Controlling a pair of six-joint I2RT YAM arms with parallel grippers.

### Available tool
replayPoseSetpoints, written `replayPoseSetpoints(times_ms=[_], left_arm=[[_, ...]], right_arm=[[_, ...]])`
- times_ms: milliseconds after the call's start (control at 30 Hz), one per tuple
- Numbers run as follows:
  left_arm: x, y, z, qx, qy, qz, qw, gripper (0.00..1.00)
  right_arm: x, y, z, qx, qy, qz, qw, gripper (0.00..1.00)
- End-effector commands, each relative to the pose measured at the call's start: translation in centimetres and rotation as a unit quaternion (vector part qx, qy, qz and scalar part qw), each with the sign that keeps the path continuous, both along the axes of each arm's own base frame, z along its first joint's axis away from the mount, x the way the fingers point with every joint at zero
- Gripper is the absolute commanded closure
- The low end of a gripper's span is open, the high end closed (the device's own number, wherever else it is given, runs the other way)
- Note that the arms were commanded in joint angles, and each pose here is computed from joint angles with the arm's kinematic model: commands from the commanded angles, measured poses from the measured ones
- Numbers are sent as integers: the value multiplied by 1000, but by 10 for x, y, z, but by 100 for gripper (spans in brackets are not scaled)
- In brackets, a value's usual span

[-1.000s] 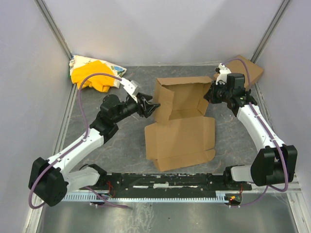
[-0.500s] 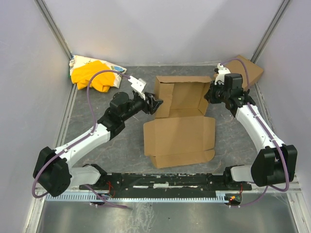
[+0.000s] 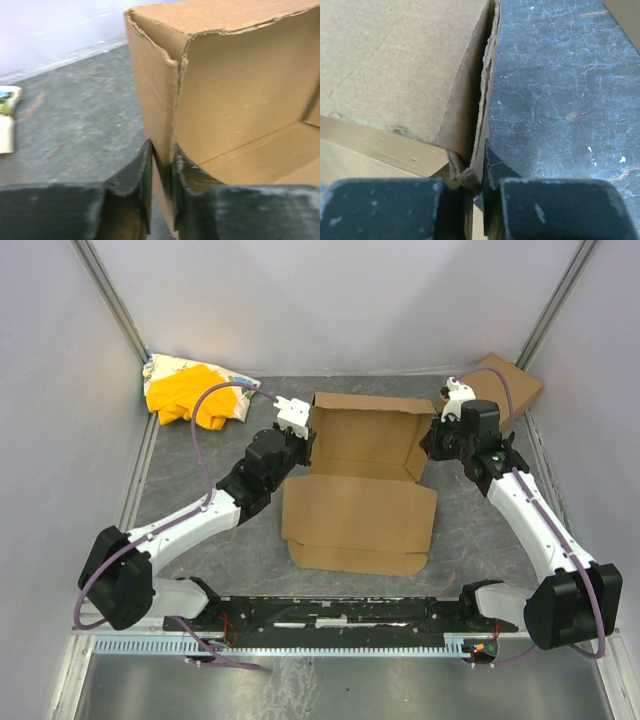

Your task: Fold the paper box

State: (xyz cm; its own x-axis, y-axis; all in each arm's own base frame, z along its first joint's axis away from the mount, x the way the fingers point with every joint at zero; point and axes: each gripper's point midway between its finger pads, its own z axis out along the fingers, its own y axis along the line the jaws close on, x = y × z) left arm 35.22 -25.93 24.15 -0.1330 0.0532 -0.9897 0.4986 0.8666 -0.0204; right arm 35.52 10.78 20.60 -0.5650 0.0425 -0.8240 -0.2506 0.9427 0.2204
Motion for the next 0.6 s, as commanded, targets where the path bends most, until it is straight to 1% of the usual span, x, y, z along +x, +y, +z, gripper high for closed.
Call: replayPoseSetpoints(times_ms=[0,133,300,333,467,500,533,567], left_arm=[[18,10,15,7,-29,77,997,88],[23,20,13,11,-27,121,992,93],[22,19,12,24,-32,139,989,93],[21,18,12,27,-33,140,989,92],[19,10,12,43,-39,135,989,78],[19,8,11,51,-40,135,989,77],[19,7,9,62,-39,138,988,80],[20,9,6,77,-38,149,985,85]], right_arm=[[-11,37,53,77,-65,66,993,95],[-15,40,53,86,-63,62,992,95],[-17,46,48,81,-58,60,993,95],[-18,47,48,79,-57,60,993,95],[-17,53,47,72,-56,64,994,95],[-16,54,46,70,-56,62,994,95],[-16,54,47,67,-56,61,994,95],[-15,54,46,62,-55,57,995,95]])
